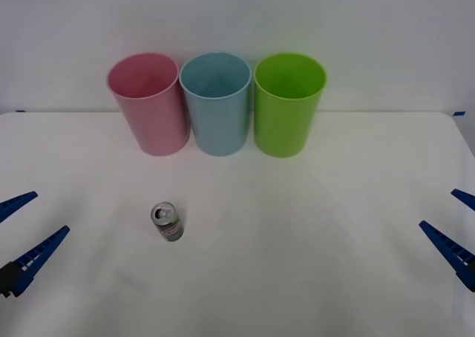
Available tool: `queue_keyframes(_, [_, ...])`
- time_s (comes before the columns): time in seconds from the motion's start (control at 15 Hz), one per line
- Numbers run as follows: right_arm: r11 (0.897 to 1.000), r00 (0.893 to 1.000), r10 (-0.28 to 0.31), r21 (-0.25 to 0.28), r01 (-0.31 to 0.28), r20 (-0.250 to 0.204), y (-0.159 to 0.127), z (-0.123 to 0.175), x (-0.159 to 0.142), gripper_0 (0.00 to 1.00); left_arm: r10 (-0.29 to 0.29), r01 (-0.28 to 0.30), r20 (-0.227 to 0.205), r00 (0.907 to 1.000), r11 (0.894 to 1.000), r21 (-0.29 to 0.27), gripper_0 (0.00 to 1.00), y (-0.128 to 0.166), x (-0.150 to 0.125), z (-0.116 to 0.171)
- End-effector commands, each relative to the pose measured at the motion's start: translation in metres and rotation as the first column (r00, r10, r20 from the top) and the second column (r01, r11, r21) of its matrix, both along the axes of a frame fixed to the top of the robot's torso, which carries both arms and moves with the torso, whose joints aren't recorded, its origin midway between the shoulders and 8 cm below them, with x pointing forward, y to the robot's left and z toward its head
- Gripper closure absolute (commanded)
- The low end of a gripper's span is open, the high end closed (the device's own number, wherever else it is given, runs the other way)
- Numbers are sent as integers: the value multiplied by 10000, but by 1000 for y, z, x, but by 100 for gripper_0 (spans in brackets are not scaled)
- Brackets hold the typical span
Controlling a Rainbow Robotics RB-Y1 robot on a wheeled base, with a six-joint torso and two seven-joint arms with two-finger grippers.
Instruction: Grasp the object on the table and drop it into the matching bin: aluminum can to the light blue bin, PET bottle to the pink bin.
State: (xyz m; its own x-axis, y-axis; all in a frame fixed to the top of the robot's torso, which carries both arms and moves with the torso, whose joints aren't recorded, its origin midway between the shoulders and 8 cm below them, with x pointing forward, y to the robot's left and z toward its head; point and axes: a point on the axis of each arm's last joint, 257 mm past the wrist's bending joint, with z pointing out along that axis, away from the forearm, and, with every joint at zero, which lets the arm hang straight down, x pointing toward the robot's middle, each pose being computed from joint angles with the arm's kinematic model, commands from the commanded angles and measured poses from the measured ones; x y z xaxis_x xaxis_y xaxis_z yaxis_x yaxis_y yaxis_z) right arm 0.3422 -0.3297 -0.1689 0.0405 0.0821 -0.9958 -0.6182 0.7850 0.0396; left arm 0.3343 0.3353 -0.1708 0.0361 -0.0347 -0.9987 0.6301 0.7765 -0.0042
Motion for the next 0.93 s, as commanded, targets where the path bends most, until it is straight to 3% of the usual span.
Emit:
queue_keyframes(0.07, [10000,10000,0,-1,0,1,0,0,0,0,-2,8,-348,9994,9998,184,0,2,-11,-13])
queue_keyframes(0.33, [10000,10000,0,-1,0,1,0,0,0,0,-226,277,-844,9962,9978,596,0,-10,-20,-39])
queue_keyframes(0.47, [10000,10000,0,-1,0,1,0,0,0,0,-351,457,-977,9946,9931,1082,0,-16,-23,-54])
queue_keyframes(0.8, [10000,10000,0,-1,0,1,0,0,0,0,-156,320,-846,9963,9801,1957,0,-18,-25,-88])
queue_keyframes(0.93, [10000,10000,0,-1,0,1,0,0,0,0,-37,209,-979,9952,9844,1745,0,-19,-23,-101])
